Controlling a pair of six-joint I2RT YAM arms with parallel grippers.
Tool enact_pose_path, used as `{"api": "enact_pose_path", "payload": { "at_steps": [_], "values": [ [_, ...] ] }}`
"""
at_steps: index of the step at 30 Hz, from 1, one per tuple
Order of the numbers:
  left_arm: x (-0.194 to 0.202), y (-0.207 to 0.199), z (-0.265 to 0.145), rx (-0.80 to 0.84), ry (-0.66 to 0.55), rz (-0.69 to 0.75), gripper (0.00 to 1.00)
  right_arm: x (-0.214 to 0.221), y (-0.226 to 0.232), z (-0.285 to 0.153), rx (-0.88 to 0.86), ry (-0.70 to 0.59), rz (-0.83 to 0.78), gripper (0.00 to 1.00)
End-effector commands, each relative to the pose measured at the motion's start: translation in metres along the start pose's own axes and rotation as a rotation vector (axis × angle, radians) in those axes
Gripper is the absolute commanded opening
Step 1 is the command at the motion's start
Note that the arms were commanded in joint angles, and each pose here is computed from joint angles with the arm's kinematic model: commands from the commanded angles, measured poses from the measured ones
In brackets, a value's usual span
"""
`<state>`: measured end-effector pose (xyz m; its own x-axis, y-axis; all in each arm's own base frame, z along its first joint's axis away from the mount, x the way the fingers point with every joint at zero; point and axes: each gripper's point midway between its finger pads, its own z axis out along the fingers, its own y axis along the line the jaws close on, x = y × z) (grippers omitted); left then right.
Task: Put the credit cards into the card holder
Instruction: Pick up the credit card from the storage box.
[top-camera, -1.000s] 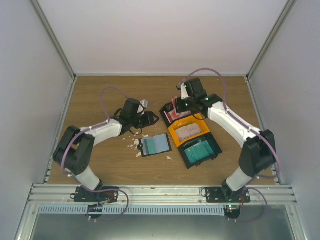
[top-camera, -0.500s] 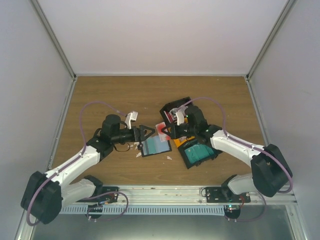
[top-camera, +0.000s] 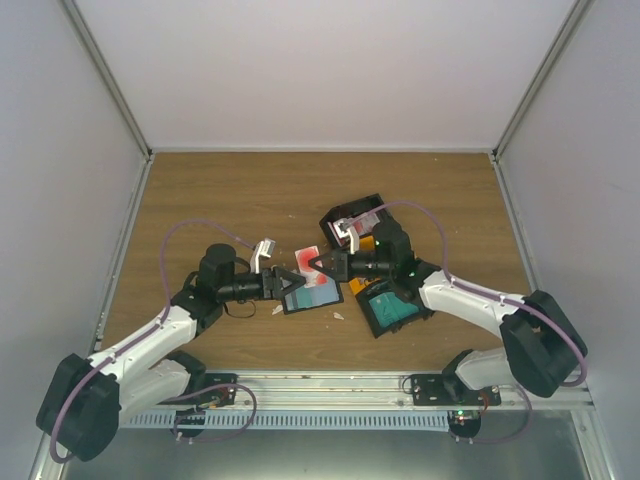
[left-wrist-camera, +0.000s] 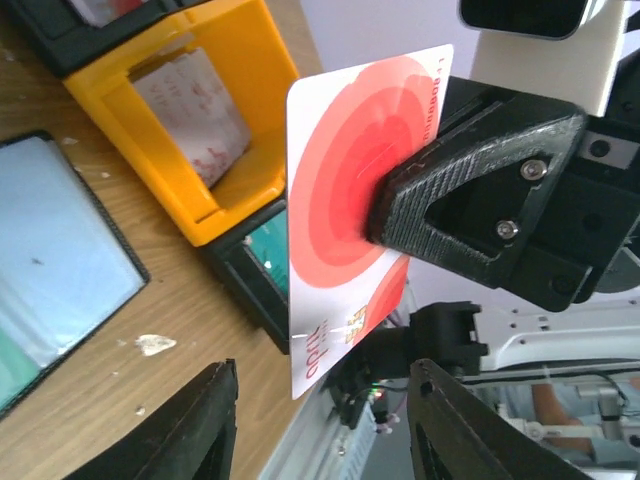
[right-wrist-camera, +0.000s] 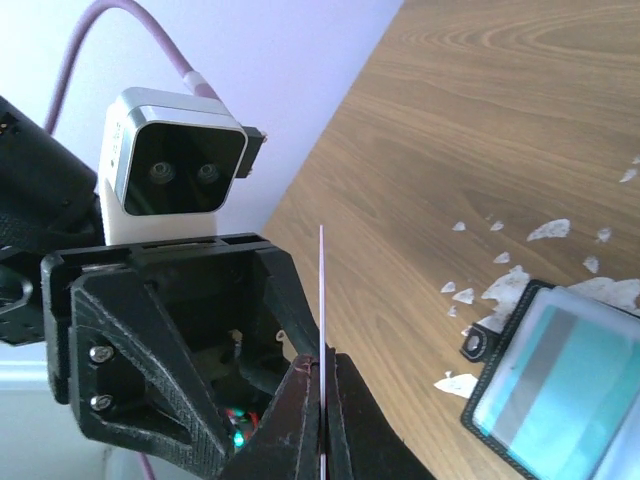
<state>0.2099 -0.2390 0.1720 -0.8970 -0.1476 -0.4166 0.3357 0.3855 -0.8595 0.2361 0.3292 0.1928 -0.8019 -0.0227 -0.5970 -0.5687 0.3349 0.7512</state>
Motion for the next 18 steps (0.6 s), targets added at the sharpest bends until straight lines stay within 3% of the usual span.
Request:
{"api": "enact_pose_path", "payload": {
  "at_steps": [1, 7, 14, 18],
  "values": [
    [-0.003, -0.022, -0.002, 0.113, 0.0, 0.051, 0.47, -0.003, 0.028, -0.004, -0.121, -0.021, -0.005, 0.01],
    [-0.005, -0.021, 0.001, 0.117, 0.004, 0.053, 0.37, -0.001, 0.033, -0.003, -0.161, -0.013, 0.009, 0.01],
    [-0.009, -0.01, 0.002, 0.05, -0.018, 0.059, 0.41, 0.0, 0.038, -0.005, -0.182, -0.005, 0.005, 0.01],
    [-0.01, -0.015, 0.003, 0.081, -0.014, 0.064, 0.38, 0.006, 0.038, -0.001, -0.206, 0.028, 0.018, 0.01]
  ]
}}
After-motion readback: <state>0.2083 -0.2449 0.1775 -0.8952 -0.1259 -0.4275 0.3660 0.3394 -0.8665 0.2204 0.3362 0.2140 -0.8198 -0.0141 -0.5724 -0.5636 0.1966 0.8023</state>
